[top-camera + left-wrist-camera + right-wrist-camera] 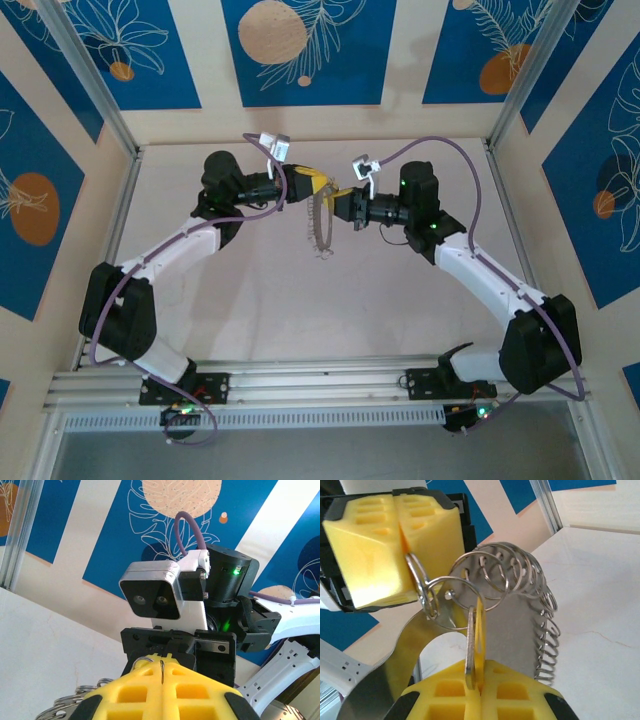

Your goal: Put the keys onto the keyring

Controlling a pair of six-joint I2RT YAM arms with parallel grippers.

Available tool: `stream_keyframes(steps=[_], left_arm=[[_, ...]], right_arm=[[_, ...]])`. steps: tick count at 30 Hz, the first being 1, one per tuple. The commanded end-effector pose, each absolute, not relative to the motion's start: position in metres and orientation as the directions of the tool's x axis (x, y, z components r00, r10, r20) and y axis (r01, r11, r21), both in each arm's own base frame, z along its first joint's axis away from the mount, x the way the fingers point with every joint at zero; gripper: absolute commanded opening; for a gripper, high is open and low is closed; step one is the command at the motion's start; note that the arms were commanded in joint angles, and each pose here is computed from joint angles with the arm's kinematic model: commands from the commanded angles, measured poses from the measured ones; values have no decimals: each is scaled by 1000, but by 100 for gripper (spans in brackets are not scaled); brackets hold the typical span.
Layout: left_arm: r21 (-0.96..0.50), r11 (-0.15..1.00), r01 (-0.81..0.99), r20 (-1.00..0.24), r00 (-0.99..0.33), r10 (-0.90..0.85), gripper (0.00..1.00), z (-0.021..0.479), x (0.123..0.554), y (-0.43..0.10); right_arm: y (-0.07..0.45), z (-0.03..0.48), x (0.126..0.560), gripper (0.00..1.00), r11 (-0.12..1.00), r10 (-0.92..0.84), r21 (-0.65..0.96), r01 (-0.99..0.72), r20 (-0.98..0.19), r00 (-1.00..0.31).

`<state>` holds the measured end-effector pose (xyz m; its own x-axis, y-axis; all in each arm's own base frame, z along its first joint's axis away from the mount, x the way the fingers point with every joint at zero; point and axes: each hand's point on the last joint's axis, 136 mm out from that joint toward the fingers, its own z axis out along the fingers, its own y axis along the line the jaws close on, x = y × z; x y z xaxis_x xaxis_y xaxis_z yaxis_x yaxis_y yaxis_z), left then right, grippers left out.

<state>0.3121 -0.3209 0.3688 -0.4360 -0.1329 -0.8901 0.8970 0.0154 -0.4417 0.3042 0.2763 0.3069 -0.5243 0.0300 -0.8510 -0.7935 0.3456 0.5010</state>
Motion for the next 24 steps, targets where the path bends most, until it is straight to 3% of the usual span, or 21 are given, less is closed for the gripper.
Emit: stream_keyframes(steps=[1,24], left_arm=[[-353,-11,936,-924,-350,-154,0,390,299,-320],[-349,12,937,-923,-342,-175,0,387,302,-318]], right_arm=[[277,306,291,0,328,1,483,-812,-860,-511],[304,282,268,0,289,-91,496,-819,-837,-539]])
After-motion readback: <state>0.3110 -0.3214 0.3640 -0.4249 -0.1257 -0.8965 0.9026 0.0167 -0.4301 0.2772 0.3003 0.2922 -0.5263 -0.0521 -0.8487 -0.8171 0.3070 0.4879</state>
